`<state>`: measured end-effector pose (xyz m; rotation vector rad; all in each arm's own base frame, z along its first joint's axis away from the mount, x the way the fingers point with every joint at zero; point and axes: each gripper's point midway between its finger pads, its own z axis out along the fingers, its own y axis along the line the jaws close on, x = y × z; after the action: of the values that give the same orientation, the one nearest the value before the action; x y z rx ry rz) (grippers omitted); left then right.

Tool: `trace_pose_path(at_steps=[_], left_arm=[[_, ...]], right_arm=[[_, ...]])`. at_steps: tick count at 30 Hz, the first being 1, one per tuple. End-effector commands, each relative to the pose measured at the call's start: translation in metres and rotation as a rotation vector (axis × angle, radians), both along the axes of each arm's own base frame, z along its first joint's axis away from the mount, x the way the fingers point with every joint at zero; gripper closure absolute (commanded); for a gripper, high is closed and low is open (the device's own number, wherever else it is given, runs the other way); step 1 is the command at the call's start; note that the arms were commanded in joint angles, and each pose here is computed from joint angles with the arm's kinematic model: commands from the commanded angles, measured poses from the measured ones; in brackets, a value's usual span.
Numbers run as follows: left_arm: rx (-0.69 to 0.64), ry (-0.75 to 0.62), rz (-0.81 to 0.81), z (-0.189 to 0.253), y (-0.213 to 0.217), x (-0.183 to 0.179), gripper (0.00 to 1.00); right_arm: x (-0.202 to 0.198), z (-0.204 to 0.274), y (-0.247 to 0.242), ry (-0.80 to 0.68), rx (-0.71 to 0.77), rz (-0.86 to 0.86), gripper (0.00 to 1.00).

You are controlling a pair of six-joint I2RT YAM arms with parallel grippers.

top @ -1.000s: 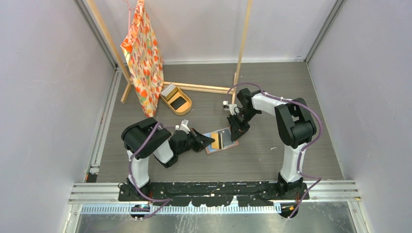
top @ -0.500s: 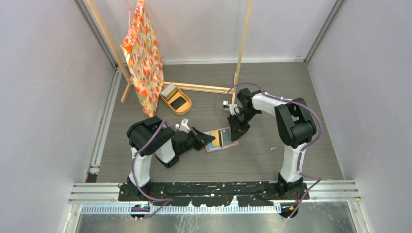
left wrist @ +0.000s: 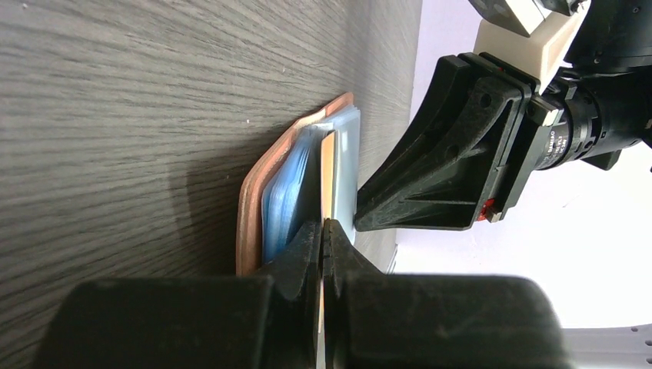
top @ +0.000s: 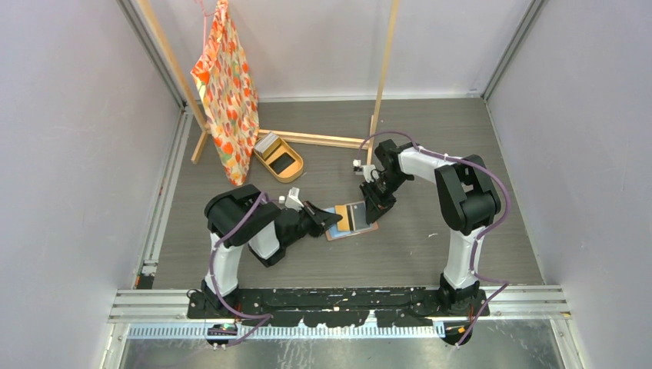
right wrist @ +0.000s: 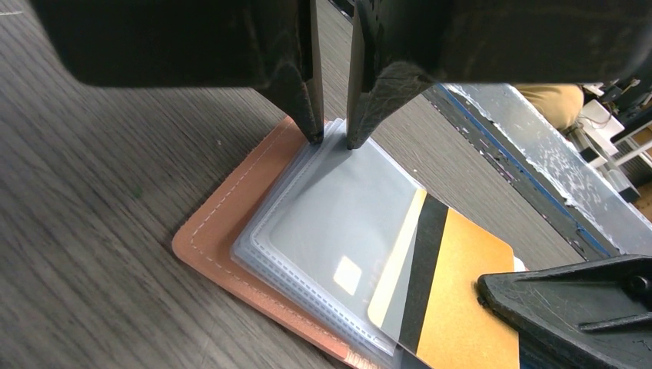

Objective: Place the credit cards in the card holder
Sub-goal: Insert the credit card into the card holder.

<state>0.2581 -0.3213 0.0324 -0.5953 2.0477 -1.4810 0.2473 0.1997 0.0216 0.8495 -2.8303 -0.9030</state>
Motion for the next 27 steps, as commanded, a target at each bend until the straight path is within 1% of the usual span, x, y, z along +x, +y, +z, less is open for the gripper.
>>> trace_pose_path(at_steps=[1, 5, 8, 19, 23, 27], left_arm=[[0.095, -0.025, 0.018, -0.018, 0.004, 0.002, 0.99], [0.146, -0.048, 0.031, -0.018, 0.007, 0.004, 0.99], [0.160, -0.058, 0.018, -0.016, 0.002, 0.003, 0.99], [0.126, -0.031, -0.006, -0.021, -0.021, -0.007, 0.99], [0.125, -0.020, -0.007, -0.022, -0.022, -0.010, 0.94], [0.162, -0.007, -0.006, -0.025, -0.016, -0.013, 0.80]], right_arm=[[0.007, 0.009, 0.010, -0.029, 0.037, 0.013, 0.78], [0.008, 0.010, 0.011, -0.032, 0.039, 0.015, 0.78], [0.008, 0.010, 0.011, -0.032, 0.040, 0.014, 0.78], [0.008, 0.011, 0.011, -0.035, 0.041, 0.013, 0.78], [0.008, 0.011, 0.011, -0.036, 0.041, 0.014, 0.78], [0.010, 0.015, 0.011, -0.050, 0.045, 0.014, 0.77]])
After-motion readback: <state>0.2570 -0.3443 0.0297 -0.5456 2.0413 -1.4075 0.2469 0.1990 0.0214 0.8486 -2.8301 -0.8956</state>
